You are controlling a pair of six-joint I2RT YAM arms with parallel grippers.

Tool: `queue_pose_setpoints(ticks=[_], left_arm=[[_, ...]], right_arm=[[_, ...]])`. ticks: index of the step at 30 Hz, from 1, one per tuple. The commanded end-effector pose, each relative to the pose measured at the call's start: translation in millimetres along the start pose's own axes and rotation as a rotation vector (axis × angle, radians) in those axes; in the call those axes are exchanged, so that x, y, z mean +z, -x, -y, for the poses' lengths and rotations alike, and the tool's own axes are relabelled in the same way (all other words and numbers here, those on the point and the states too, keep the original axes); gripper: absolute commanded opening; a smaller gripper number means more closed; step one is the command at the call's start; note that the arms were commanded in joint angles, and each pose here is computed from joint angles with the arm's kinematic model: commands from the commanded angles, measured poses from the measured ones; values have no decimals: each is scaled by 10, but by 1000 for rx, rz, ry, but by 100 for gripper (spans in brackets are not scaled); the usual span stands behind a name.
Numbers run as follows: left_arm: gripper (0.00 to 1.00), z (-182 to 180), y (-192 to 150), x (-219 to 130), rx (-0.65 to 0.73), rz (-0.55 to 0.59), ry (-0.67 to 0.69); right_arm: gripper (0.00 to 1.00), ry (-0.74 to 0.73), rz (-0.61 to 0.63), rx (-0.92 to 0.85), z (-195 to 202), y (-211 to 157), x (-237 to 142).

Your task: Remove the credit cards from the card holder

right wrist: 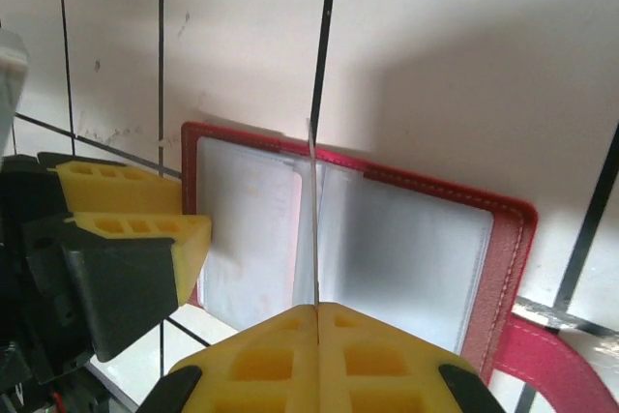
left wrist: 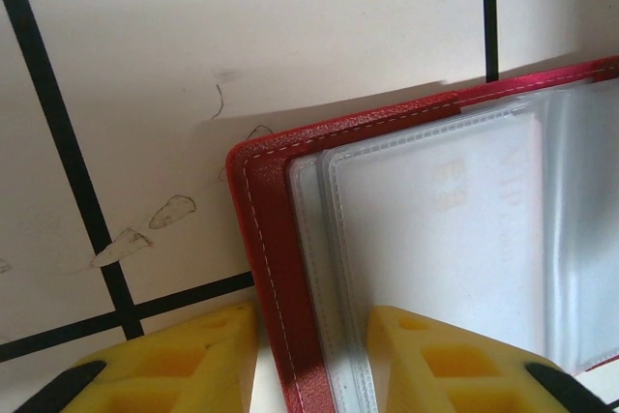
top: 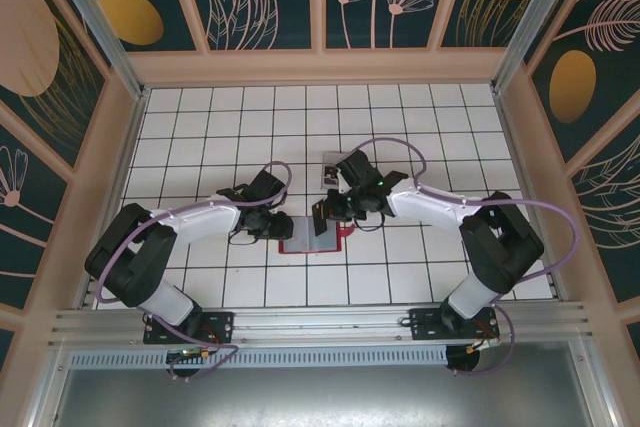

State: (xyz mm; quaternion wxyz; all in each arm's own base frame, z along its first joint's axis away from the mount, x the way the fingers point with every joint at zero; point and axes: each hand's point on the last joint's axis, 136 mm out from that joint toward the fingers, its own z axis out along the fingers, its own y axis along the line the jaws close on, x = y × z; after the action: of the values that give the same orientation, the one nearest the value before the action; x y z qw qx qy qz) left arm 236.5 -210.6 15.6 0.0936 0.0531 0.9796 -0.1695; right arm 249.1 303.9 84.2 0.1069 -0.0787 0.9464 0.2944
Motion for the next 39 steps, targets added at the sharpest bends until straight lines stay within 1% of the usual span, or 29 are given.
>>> queue_pose_setpoints(ticks=[1, 9, 13, 16, 20, 22, 28, 34, 39], left_arm=[[36, -253, -205, 55, -2, -67, 102], [37, -251, -193, 22, -2, -54, 104], [37, -235, -147, -5, 0, -38, 102], [37, -218, -126, -17, 1, -31, 99], [37, -211, -110, -42, 2, -23, 98], [37, -224, -117, -49, 9, -24, 105], [37, -230, -110, -68, 4, -15, 108], [38, -234, -96, -87, 2, -9, 112], [40, -215, -66, -108, 4, 0, 110]], right_arm=[[3, -72, 51, -140, -6, 177, -215], [0, -199, 62, -532, -24, 400, -471], [2, -240, 12, -752, -49, 481, -571], [3, -277, -67, -857, 20, 539, -593], [1, -364, -157, -1027, 151, 655, -612], [0, -385, -171, -1091, 177, 751, -643], [0, -372, -197, -1196, 142, 1024, -723], [0, -337, -294, -1234, 172, 1095, -628], [0, -333, -309, -1271, 191, 1203, -584]])
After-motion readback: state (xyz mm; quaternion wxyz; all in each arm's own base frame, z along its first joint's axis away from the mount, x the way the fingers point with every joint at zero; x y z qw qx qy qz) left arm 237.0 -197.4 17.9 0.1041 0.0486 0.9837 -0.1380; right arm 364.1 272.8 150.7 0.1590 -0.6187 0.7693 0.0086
